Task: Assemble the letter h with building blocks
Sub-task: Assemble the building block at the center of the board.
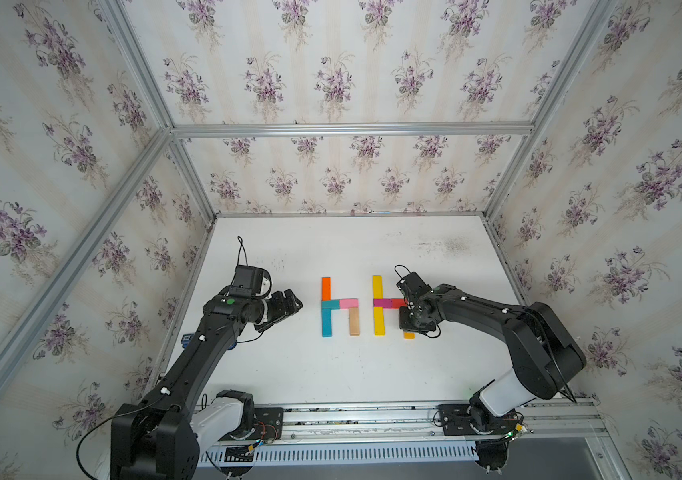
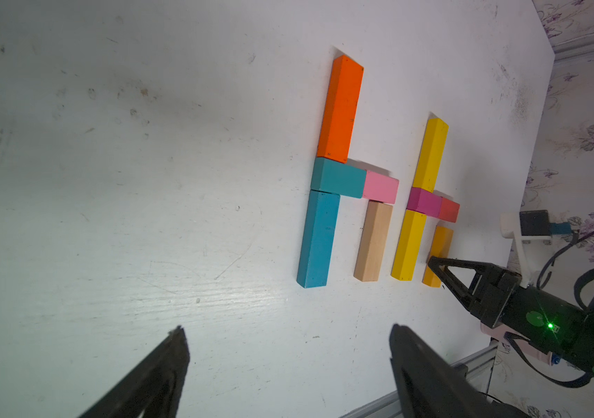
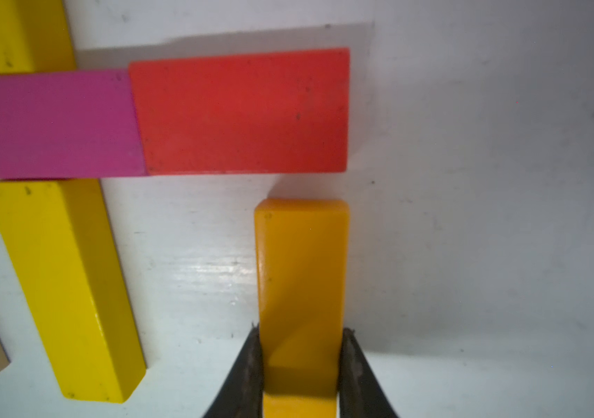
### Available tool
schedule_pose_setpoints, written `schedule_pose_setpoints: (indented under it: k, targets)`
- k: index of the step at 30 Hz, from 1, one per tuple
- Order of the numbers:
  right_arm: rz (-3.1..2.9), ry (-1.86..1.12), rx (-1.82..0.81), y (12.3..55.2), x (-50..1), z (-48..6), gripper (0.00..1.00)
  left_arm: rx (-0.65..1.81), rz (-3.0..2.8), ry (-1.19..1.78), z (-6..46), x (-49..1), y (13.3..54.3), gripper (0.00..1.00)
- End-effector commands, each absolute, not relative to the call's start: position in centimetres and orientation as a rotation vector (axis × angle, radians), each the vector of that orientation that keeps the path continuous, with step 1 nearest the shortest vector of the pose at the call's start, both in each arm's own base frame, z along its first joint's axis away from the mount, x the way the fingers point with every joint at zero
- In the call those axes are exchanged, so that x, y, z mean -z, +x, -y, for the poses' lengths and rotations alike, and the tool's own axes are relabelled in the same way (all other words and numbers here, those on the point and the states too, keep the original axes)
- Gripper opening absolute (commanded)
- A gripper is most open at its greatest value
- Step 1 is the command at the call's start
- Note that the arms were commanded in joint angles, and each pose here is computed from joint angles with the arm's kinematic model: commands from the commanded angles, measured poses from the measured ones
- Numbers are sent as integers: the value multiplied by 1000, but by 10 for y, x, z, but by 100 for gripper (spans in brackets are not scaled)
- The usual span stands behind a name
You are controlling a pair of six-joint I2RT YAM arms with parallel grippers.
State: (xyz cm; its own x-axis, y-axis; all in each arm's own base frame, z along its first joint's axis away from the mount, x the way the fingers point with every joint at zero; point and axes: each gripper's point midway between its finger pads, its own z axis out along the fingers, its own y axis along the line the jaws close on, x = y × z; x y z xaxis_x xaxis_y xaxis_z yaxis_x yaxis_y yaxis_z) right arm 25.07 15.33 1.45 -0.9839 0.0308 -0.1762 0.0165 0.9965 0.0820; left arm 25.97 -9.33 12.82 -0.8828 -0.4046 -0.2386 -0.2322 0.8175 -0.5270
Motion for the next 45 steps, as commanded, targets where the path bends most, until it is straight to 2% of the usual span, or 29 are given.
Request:
schedule_pose_setpoints:
  k: [1,13,15,17,23,29,32,36,42,45]
  targets:
    - [-2989,20,-5,245,-8,-139,22,698,-2651,-467,92,-128,263,89]
    - [-2997,27,26,246,-2,-137,22,698,-2651,-464,92,-128,263,89]
    - [-3000,24,20,245,-2,-137,29,698,-2651,-464,92,-128,263,89]
    - [-2996,20,16,245,-3,-137,43,701,-2648,-462,92,-128,263,89]
    - [-2969,10,-29,245,-15,-142,54,703,-2648,-464,93,-128,262,89]
    - [-2902,-34,-155,245,-44,-154,72,704,-2647,-464,93,-129,263,89]
    - [-2875,-37,-211,245,-57,-159,76,701,-2648,-466,92,-129,263,89]
    - [-2853,-5,-224,246,-67,-159,77,699,-2644,-461,92,-132,262,89]
    - [-2708,68,-363,257,-107,-164,80,673,-2628,-444,89,-147,266,89]
    - [-2711,154,-474,259,-94,-162,81,675,-2612,-444,89,-156,270,89]
